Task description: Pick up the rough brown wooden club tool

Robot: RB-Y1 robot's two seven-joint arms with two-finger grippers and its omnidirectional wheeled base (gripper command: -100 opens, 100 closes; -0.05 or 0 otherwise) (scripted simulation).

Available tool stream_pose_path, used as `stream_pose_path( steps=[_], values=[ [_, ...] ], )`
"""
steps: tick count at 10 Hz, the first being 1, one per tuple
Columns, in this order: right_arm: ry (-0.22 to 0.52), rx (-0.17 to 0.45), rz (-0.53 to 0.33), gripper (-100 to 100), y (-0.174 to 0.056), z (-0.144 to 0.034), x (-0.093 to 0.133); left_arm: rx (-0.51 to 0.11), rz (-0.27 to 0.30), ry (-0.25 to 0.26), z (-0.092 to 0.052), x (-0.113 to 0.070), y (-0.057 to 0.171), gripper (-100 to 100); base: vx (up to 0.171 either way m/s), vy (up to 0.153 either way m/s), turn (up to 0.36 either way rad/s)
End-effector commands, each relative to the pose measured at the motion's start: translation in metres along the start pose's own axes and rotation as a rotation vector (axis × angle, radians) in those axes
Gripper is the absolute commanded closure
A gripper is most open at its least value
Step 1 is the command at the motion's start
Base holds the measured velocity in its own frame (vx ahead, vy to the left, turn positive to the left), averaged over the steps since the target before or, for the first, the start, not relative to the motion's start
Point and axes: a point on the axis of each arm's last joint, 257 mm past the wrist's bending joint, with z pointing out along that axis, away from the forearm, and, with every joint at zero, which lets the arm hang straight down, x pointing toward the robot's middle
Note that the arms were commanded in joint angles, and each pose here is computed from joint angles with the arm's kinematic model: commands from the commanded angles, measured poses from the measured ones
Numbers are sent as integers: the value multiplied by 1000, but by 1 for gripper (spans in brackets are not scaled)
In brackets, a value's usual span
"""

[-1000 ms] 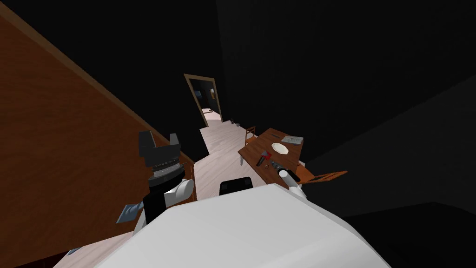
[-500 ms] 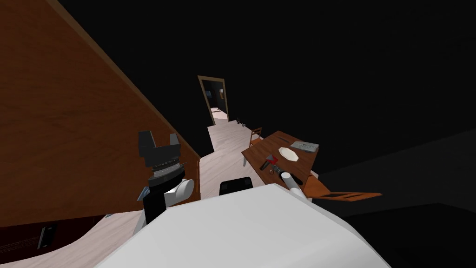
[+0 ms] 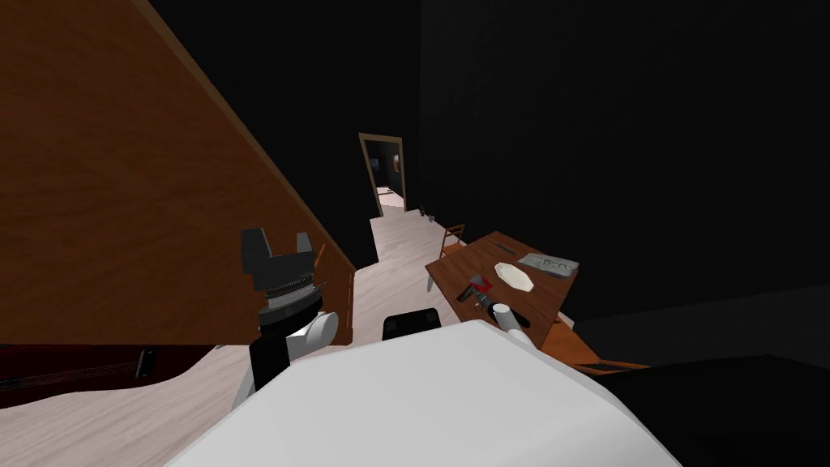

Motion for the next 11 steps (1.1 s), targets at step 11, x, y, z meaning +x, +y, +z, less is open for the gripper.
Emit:
stream_pose_path(
  steps=[11],
  values=[
    [-203, -52, 431, -100, 39, -7, -72, 0, 0, 0, 0, 0, 0, 0, 2, -42, 205]
  ],
)
